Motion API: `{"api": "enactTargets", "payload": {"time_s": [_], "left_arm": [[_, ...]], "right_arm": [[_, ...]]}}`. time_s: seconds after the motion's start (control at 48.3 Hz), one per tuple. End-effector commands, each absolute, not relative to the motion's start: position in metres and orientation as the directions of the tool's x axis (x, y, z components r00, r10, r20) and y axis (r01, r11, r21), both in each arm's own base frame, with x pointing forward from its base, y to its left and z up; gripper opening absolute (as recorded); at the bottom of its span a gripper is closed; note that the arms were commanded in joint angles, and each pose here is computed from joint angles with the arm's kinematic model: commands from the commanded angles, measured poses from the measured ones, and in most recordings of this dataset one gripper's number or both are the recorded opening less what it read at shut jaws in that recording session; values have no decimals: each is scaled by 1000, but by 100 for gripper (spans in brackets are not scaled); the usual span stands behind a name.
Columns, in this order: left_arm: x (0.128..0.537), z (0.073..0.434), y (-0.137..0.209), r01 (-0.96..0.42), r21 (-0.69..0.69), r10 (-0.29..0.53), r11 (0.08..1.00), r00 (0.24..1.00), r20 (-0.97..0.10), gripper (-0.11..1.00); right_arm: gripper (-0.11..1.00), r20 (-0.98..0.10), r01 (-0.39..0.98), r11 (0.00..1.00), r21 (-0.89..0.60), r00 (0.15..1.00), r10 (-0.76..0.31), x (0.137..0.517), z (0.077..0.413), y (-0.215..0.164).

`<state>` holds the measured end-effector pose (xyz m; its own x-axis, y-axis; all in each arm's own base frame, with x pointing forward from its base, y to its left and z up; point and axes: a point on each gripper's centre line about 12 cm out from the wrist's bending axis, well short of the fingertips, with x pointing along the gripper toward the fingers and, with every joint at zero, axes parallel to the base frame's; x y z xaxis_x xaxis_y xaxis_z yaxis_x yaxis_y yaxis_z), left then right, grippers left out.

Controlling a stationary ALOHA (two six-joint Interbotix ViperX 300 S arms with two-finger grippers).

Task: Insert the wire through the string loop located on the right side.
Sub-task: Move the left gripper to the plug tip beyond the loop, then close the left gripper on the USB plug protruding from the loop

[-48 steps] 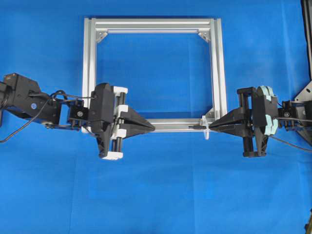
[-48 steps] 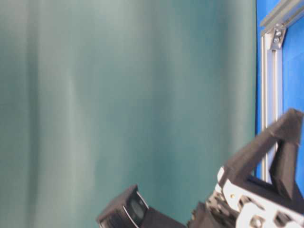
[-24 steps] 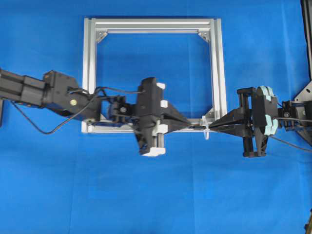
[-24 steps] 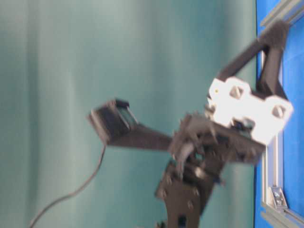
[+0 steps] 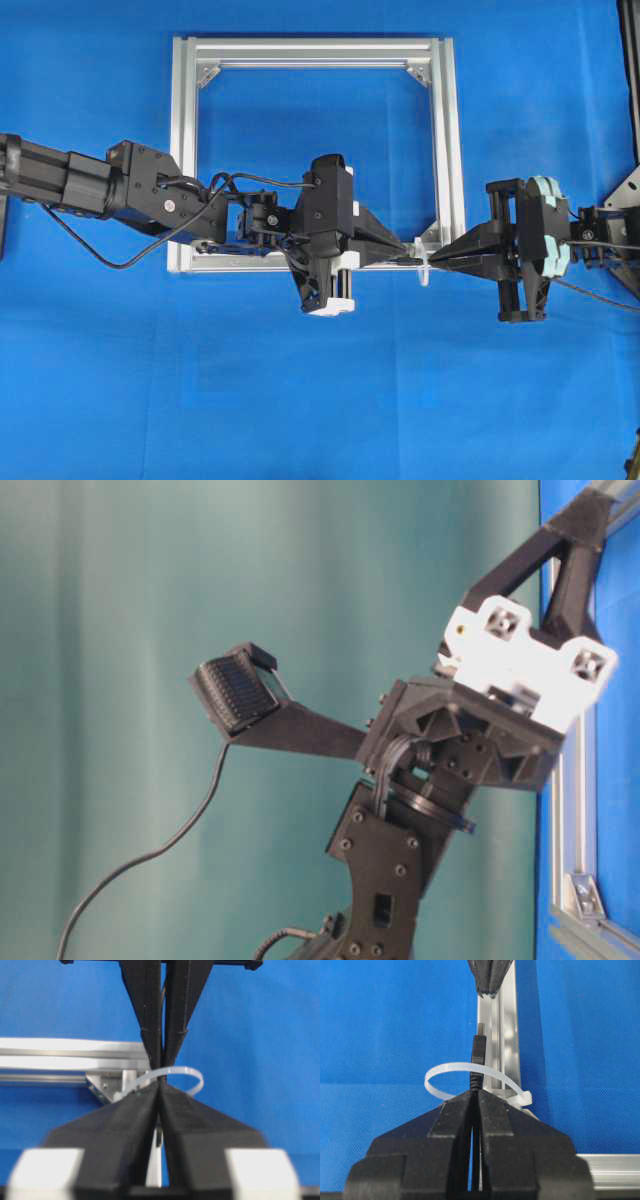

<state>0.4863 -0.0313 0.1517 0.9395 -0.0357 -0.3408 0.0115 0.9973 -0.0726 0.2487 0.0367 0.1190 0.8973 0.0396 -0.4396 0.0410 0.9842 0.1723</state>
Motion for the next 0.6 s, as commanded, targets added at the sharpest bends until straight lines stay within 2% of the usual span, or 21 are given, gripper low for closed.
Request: {"api": "enactTargets", "payload": {"time_s": [0.0,0.041,0.166,0.248,0.29,0.435,0.58], "left_arm": [[491,168,-30,12,-74,-34,997,954,-297,15],[492,169,-29,9,-75,-31,997,956,-293,26],[492,169,-27,5,-78,-28,997,956,-293,66],[492,170,-27,4,-79,-27,997,957,-290,85],[492,169,-28,6,-79,-29,997,956,-291,88],[495,162,-26,1,-80,-25,997,953,-303,85],[505,140,-27,-2,-80,-25,997,943,-332,85]], "right_arm": [[-4,-415,39,983,177,909,38,253,125,37],[-4,-415,39,983,177,909,38,253,125,37],[-4,-414,39,983,178,910,39,254,125,37],[-4,-415,39,983,177,909,38,253,125,37],[-4,-415,39,983,177,909,38,253,125,37],[-4,-417,40,983,177,908,38,253,125,37],[-4,-418,40,983,177,908,39,253,125,37]]}}
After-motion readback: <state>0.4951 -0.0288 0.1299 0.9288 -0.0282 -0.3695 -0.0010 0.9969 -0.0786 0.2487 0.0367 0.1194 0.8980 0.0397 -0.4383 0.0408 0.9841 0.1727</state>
